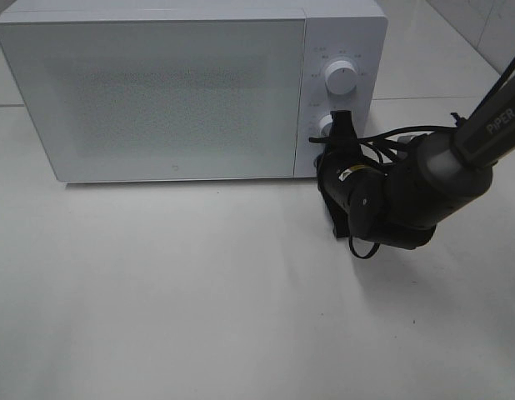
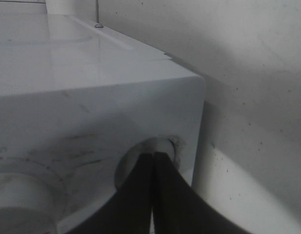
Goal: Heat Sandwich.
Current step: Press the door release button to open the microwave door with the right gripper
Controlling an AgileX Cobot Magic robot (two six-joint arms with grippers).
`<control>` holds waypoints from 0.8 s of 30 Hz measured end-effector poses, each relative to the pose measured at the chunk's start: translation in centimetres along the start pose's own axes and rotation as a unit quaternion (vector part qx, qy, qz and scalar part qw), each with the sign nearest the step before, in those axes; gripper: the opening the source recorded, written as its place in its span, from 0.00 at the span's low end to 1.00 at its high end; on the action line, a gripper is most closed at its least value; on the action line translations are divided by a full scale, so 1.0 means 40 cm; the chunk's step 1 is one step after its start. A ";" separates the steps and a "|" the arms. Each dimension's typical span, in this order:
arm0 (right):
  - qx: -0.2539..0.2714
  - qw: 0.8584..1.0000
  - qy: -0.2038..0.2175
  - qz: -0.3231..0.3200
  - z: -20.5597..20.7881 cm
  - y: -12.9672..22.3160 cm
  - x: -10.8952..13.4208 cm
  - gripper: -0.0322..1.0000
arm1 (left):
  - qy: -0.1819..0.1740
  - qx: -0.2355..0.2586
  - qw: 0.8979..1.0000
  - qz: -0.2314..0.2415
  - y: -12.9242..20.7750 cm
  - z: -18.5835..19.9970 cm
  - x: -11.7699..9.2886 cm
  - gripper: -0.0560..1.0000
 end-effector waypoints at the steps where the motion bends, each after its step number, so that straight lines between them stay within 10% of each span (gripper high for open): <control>1: 0.000 1.000 0.000 -0.001 0.000 0.000 0.000 0.03 | 0.000 0.000 1.000 0.000 0.000 0.000 0.000 0.98; 24: -0.014 0.999 0.026 -0.026 -0.031 -0.002 0.014 0.03 | 0.000 0.000 1.000 0.000 0.000 0.000 0.000 0.98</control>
Point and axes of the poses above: a point on each arm's last joint axis where the gripper is mounted, z pointing back along that axis away from the gripper, x along the wrist's bending axis when the last joint is at zero, y = z × x, the point moved 9 cm from there along -z, pointing out along that axis toward the gripper, and after that the axes turned 14 degrees about z, right-handed, at the moved point
